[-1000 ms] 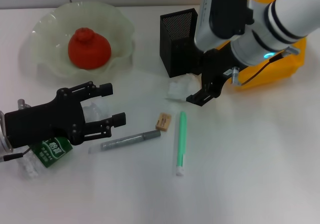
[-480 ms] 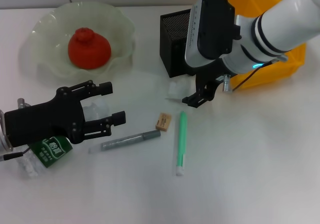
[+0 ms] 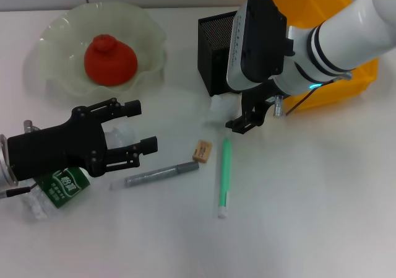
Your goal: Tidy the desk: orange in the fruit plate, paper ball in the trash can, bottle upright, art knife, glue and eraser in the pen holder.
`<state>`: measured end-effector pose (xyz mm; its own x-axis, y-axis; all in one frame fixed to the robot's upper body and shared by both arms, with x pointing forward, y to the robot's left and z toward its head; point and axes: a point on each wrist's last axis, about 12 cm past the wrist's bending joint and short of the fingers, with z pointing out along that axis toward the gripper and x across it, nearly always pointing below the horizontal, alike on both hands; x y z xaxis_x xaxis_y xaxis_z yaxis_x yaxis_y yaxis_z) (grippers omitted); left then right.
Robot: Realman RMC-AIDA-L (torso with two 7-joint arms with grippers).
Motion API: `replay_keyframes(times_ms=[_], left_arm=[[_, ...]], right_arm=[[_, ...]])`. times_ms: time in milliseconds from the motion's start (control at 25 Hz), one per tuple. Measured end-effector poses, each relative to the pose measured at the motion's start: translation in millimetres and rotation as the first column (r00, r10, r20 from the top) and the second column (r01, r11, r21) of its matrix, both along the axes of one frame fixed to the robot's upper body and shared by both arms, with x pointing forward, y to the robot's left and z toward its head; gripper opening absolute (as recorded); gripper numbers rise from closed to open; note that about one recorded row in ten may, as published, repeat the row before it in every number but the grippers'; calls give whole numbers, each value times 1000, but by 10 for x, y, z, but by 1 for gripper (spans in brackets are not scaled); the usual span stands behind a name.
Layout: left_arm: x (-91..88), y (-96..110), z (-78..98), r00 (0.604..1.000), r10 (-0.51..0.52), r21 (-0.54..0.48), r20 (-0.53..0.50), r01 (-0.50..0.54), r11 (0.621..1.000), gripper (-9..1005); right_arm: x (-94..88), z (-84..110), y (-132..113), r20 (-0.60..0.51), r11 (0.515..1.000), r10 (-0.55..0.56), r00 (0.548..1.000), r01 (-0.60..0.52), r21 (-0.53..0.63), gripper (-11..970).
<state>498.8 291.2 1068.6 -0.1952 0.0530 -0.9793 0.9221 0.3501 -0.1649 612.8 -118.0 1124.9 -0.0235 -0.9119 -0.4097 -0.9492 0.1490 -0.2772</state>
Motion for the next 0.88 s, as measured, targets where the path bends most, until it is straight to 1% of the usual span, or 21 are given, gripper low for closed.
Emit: replay_keyframes(times_ms=[440,640,720,760,880], left_arm=[[10,8,8,1000,10,-5,2,-10,1000,803],[11,9,9,1000,10,-5,3,-10,1000,803],[5,9,9,1000,8,-7,3,-8,1000,803],[5,9,9,1000,8,-7,3,-8,1000,803],[-1,24,11,1000,14,-9,4,-14,1000,803]], right_arm=[[-14,-19,-14,5,1000,-4,1000,4,2,663],[-31,15,-30,8,1000,-8,1000,8,20,479],[-69,81,-71,3,998,-20,1000,20,59,465],[-69,81,-71,3,998,-20,1000,20,59,459],[-123,186,-164,-25,990,-34,999,37,138,445]])
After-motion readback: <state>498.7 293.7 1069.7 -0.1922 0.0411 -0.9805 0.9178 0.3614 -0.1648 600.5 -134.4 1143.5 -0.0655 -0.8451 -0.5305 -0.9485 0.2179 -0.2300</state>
